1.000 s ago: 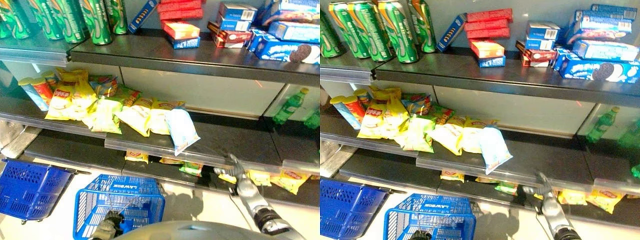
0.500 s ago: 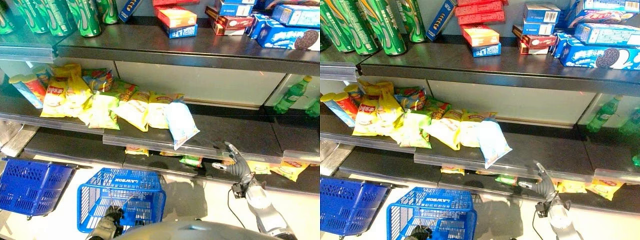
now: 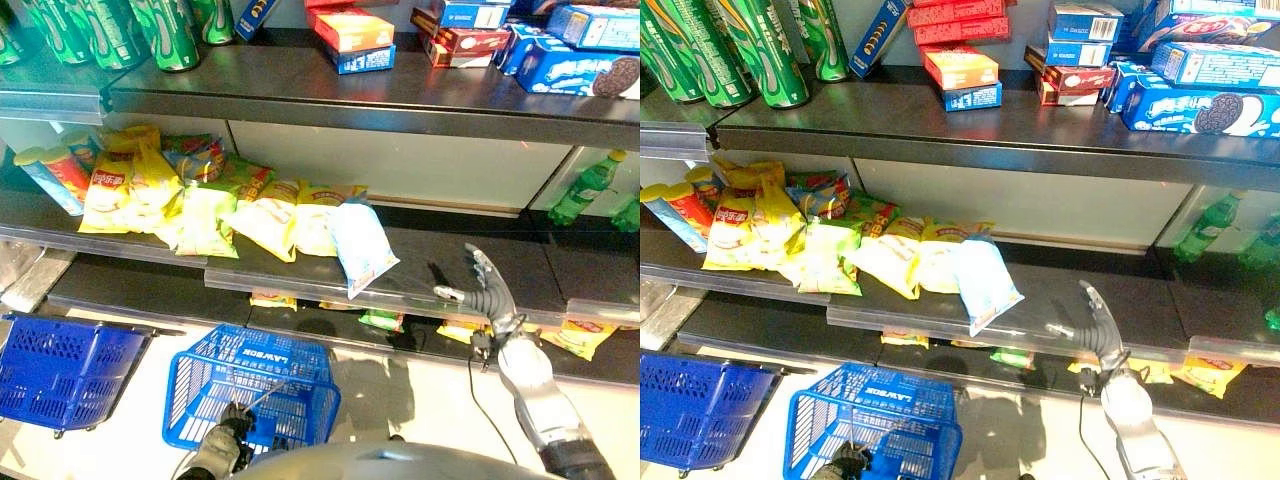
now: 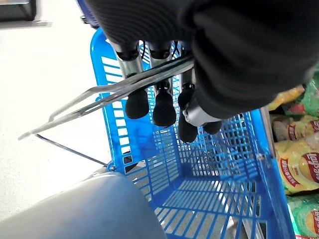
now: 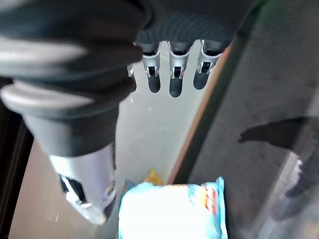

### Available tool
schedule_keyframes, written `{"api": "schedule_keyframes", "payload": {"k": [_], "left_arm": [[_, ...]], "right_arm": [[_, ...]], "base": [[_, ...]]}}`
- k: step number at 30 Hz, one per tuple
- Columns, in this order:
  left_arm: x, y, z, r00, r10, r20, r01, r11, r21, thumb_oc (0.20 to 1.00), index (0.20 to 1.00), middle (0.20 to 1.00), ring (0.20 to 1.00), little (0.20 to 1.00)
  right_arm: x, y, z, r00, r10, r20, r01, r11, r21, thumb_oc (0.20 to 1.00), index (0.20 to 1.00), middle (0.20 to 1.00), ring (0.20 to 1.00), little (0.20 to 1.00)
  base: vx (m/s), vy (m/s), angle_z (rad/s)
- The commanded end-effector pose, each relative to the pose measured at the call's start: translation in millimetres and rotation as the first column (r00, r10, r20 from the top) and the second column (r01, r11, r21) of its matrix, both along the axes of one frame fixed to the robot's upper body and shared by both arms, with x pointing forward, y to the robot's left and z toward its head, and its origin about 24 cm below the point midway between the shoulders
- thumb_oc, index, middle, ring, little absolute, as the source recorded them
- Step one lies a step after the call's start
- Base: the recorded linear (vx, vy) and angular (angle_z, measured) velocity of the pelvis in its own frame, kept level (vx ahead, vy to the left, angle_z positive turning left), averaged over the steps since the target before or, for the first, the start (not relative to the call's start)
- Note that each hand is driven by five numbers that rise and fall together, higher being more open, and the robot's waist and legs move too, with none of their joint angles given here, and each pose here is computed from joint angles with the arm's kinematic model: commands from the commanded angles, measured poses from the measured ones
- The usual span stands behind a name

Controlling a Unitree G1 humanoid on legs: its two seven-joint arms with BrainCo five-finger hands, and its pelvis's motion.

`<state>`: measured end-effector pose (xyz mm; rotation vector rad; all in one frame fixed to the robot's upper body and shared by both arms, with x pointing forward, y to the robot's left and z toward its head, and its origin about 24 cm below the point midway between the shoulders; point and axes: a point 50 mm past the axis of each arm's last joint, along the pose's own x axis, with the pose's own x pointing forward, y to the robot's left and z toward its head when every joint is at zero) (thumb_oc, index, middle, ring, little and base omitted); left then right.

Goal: Pick up the snacks into the basket

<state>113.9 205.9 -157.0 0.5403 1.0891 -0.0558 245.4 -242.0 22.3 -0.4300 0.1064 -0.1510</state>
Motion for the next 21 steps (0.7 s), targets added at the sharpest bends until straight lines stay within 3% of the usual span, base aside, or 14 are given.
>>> {"api": "schedule_keyframes", "payload": {"k": [1,12,19,21], "left_arm": [[25.8,18.6,9.7,0.997,-0.073,0.026,0.069,0.991,0.112,0.2,0.2,0.2,0.2,0.2],[83.3,17.9,35.5,0.973,-0.12,0.196,0.086,0.982,0.169,0.2,0.2,0.2,0.2,0.2],[86.0,16.9,37.5,0.969,-0.1,0.224,0.065,0.985,0.16,0.2,0.2,0.2,0.2,0.2],[82.7,15.6,35.8,0.97,-0.098,0.222,0.066,0.987,0.148,0.2,0.2,0.2,0.2,0.2]], "right_arm": [[33.3,-1.7,36.4,0.991,-0.003,0.135,0.012,0.998,-0.066,1.0,1.0,1.0,1.0,1.0],[104.3,-0.2,77.7,0.992,0.016,0.125,0.013,0.975,-0.223,1.0,1.0,1.0,1.0,1.0],[116.4,-1.4,80.7,0.995,-0.017,0.095,0.033,0.984,-0.173,1.0,1.0,1.0,1.0,1.0],[119.8,0.8,81.7,0.995,-0.023,0.094,0.032,0.995,-0.093,1.0,1.0,1.0,1.0,1.0]], "base": [[-0.1,0.01,0.02],[-0.13,0.026,0.01],[-0.04,0.037,0.06],[-0.04,0.032,0.0]]}}
